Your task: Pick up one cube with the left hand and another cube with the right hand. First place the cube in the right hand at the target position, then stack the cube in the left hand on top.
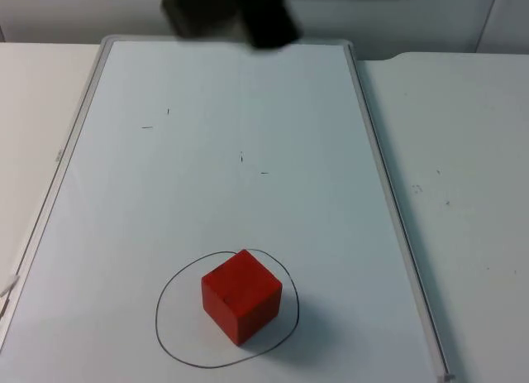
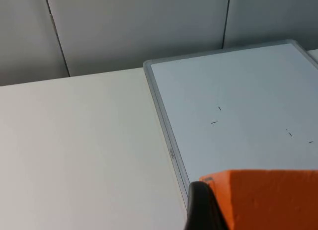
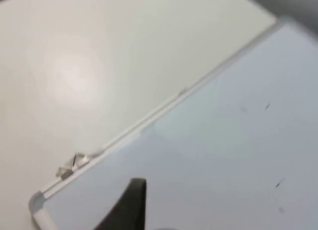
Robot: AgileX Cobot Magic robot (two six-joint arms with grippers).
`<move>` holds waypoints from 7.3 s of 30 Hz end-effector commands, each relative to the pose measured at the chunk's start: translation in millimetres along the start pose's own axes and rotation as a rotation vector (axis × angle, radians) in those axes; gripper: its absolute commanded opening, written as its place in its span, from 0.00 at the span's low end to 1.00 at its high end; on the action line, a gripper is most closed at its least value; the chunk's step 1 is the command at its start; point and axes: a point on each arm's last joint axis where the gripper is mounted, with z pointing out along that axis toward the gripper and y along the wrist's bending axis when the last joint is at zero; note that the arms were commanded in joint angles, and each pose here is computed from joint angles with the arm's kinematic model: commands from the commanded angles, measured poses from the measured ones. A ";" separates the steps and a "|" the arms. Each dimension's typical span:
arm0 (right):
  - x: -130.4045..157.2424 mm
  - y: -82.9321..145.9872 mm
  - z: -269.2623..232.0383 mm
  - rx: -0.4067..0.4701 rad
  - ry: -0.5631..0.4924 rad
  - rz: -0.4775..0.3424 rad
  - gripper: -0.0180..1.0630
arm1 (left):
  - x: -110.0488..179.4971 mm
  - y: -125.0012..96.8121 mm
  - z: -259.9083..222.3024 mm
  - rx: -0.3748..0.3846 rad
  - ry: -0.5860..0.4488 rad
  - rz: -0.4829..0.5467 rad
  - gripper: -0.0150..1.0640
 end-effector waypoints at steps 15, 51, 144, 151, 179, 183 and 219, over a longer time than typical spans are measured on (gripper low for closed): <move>55.4 -21.5 -136.3 0.057 -0.151 -0.078 0.99 | -0.6 0.2 -1.3 -0.001 -0.016 0.012 0.03; 90.9 -29.9 -194.5 0.082 -0.300 -0.044 0.99 | -71.3 -60.7 120.8 0.511 0.341 0.075 0.03; 92.9 -32.5 -194.1 0.113 -0.275 -0.070 0.99 | 85.3 -175.7 237.2 0.486 0.593 0.234 0.01; 92.8 -32.8 -194.2 0.117 -0.276 -0.074 0.99 | 85.7 -175.8 236.7 0.489 0.600 0.234 0.01; 92.9 -32.4 -194.1 0.111 -0.275 -0.068 0.99 | 14.6 -183.1 197.4 0.652 0.503 0.193 0.99; 92.9 -32.3 -194.1 0.110 -0.275 -0.067 0.99 | -28.4 -182.0 169.8 0.735 0.414 0.240 0.99; 95.8 -34.9 -193.7 0.141 -0.240 -0.088 0.99 | 9.2 -10.4 -42.7 0.451 0.113 0.270 0.99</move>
